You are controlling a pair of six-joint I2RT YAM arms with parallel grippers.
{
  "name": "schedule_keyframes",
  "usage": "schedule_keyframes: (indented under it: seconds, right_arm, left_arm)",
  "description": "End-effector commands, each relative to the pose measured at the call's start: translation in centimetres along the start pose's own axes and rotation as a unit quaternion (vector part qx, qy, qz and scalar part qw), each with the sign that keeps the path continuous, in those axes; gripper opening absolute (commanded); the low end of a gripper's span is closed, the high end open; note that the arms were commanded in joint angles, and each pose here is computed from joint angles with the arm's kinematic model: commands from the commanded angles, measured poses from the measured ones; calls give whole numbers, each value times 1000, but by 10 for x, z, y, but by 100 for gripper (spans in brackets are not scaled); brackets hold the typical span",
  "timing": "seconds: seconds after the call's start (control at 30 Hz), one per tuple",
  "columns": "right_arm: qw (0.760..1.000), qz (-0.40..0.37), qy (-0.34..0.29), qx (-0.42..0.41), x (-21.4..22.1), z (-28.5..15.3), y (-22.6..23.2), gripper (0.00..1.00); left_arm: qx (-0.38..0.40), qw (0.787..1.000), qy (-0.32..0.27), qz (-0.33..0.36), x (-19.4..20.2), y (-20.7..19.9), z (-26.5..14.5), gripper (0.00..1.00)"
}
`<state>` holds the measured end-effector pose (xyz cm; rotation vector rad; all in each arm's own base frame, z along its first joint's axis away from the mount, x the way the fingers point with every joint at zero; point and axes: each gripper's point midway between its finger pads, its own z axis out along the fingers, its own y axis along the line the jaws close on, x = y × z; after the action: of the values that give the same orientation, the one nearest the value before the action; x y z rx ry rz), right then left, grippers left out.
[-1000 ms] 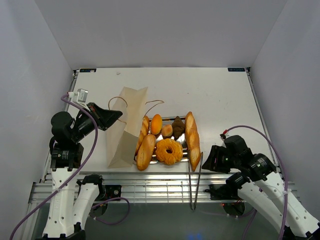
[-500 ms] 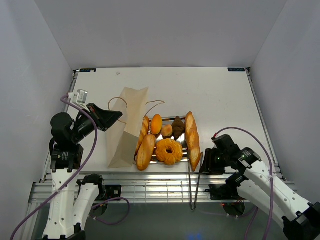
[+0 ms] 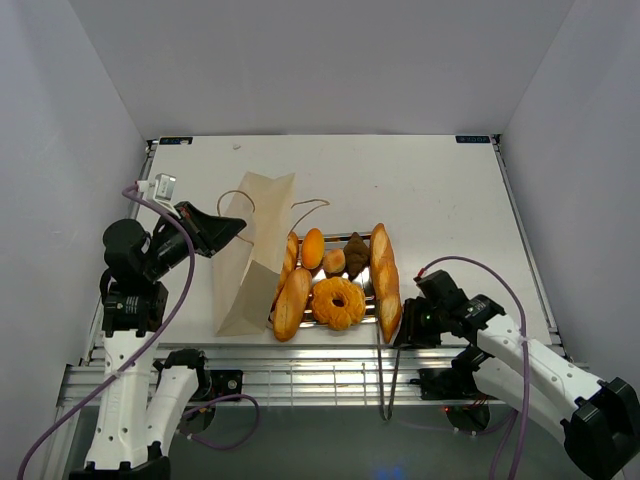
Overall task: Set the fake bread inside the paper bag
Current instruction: Pick up the clamp from the plate.
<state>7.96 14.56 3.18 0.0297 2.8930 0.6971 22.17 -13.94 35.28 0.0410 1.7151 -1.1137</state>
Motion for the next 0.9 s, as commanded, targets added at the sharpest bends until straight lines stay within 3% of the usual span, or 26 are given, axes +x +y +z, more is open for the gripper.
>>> schedule_keyframes:
  seconds: [0.0, 0.2, 0.6, 0.87]
  right_arm:
    - [999, -5, -20, -26, -10, 6, 10, 37]
    - [1000, -2, -24, -20, -12, 9, 8, 32]
    - [999, 10, -31, -3, -7, 7, -2, 8]
    - [998, 16, -59, -8, -15, -12, 6, 8]
  left_arm:
    - [19, 1000, -10, 12, -10, -15, -3, 0]
    - [18, 1000, -4, 7, -2, -12, -4, 0]
    - [19, 1000, -4, 9, -2, -12, -5, 0]
    - [23, 1000, -8, 11, -7, -17, -5, 0]
